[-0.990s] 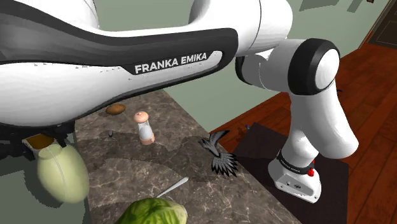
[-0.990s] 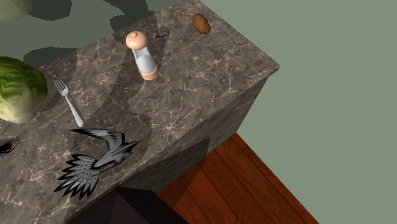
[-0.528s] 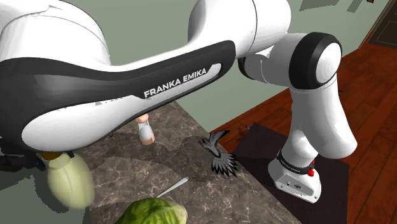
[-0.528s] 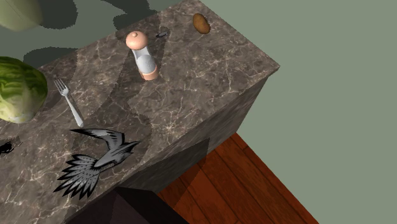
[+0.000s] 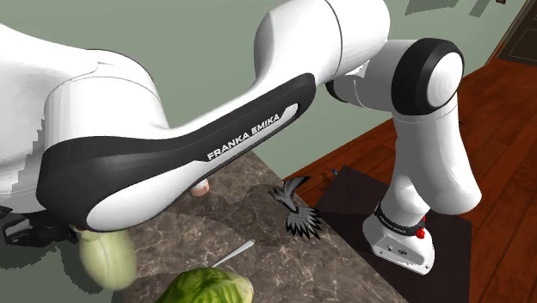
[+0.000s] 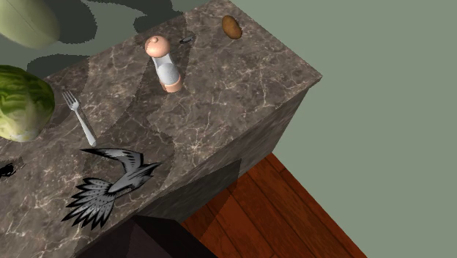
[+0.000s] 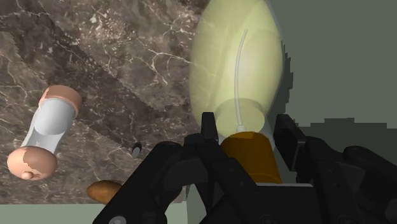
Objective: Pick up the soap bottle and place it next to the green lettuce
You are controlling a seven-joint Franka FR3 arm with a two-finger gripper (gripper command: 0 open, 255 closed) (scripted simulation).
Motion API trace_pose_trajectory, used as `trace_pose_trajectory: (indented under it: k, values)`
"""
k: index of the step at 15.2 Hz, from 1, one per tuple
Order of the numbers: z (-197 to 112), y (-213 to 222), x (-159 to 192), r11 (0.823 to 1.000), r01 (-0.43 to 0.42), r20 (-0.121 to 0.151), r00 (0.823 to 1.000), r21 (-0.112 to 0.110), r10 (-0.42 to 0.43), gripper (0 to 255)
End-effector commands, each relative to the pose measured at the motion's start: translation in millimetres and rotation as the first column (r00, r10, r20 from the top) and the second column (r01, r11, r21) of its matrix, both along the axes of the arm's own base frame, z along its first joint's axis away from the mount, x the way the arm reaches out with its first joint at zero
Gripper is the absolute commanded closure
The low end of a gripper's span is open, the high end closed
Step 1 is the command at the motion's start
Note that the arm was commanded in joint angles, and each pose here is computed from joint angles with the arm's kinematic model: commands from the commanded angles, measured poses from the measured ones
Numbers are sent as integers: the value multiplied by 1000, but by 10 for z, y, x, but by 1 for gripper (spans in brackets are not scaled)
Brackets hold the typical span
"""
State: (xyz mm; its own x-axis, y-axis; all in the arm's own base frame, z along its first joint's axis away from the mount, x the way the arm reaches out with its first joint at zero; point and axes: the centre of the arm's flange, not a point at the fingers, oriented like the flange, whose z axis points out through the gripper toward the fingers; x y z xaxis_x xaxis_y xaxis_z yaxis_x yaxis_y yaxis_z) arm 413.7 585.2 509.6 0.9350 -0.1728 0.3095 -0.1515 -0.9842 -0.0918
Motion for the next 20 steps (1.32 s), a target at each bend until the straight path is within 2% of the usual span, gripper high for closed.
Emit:
trace_pose_trajectory:
  k: [1,20]
  values:
    - [-109,8,9,1000,0,1,1000,1,0,255]
    - [-1112,8,9,1000,0,1,1000,1,0,255]
